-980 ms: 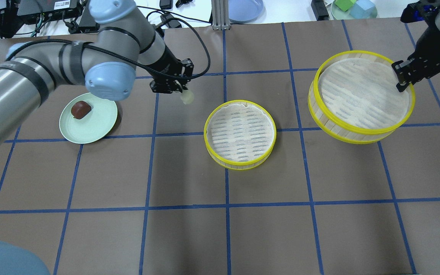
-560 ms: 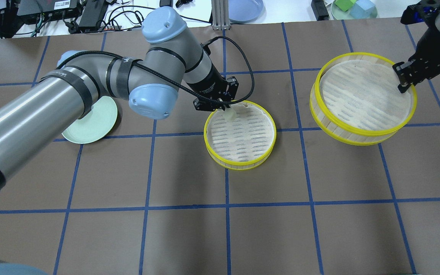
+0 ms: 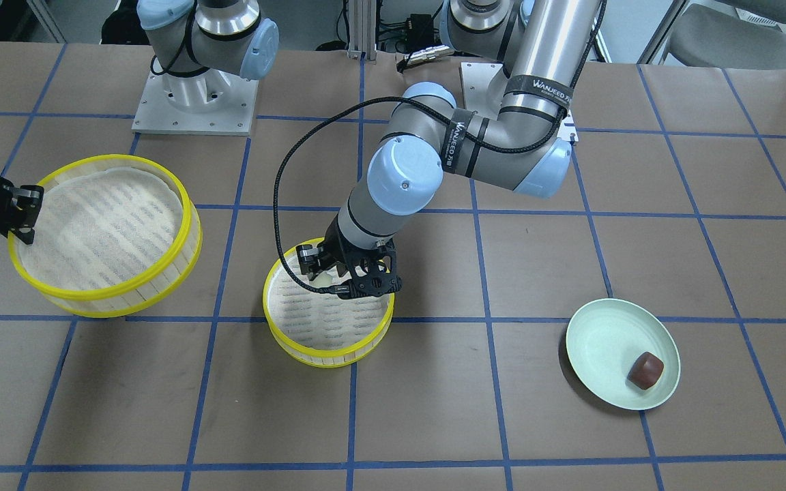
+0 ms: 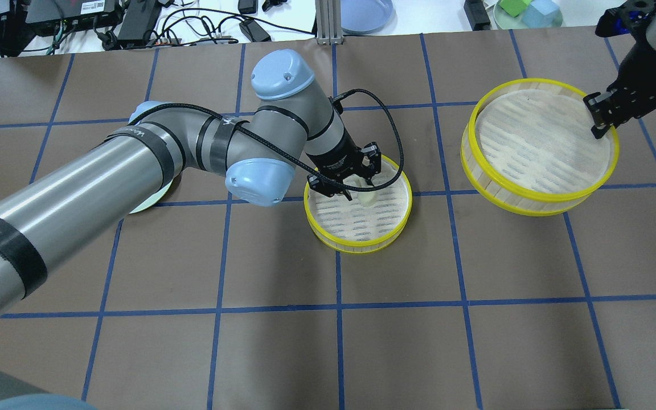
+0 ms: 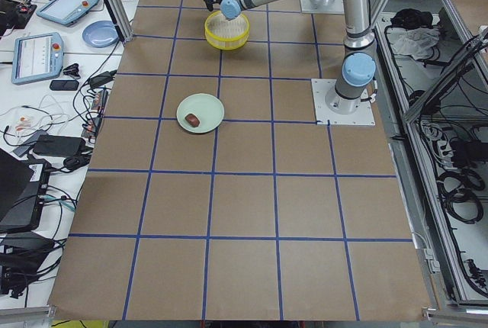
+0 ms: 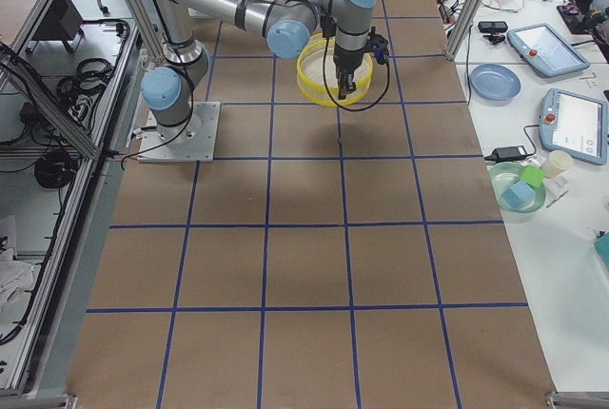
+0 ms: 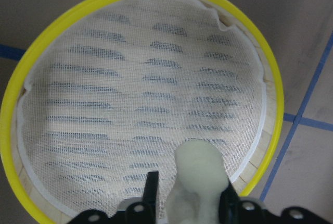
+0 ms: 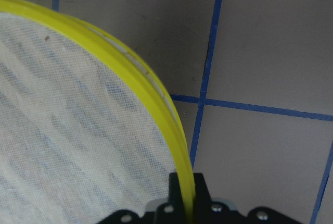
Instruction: Place buns in different layers of steamer
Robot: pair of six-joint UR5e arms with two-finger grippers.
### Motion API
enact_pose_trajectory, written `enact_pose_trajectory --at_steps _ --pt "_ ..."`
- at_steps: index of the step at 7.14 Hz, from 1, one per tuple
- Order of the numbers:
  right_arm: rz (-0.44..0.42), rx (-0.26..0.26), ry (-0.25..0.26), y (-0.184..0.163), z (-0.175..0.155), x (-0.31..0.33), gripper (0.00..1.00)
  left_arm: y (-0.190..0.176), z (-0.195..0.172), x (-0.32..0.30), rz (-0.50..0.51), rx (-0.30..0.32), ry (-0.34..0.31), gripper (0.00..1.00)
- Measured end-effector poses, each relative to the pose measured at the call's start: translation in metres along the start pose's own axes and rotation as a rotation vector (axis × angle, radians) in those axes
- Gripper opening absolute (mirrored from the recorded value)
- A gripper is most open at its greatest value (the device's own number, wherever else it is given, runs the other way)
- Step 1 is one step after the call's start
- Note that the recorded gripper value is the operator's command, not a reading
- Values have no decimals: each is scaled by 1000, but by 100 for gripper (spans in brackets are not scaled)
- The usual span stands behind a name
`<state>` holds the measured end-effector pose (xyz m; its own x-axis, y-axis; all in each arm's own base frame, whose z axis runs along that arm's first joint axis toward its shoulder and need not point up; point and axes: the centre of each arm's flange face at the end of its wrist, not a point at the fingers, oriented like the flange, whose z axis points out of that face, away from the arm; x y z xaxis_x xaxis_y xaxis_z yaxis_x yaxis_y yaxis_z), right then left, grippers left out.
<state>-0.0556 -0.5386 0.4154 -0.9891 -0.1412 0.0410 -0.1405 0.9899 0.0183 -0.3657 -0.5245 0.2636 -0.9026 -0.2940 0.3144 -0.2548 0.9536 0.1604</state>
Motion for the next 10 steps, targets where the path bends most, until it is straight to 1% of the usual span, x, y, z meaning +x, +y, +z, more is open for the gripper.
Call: enact_pose_trajectory --at_steps 2,3,4,5,6,7,8,9,10 --pt "37 -2 -6 -9 5 -17 0 0 -3 2 13 6 -1 100" --pt "34 -4 -3 -15 7 -42 0 -2 -2 0 18 7 -17 100" --pt "35 -6 -3 -22 11 -67 0 -4 -3 -4 16 17 -47 100" --pt "48 -12 -7 -30 20 -85 0 -16 -17 -16 19 60 -105 100" --pt "63 -14 -6 -38 29 -105 0 -38 -37 -35 65 119 -174 100" --pt "91 -13 -3 -45 37 -130 0 -70 -66 -63 173 175 -240 100" --pt "136 -23 -3 -49 47 -160 0 -103 -97 -103 257 202 -286 100" --pt "172 -34 2 -53 59 -201 0 -131 -123 -151 325 201 -317 100" --pt "187 -37 14 -54 73 -245 0 -152 -140 -196 400 185 -339 100"
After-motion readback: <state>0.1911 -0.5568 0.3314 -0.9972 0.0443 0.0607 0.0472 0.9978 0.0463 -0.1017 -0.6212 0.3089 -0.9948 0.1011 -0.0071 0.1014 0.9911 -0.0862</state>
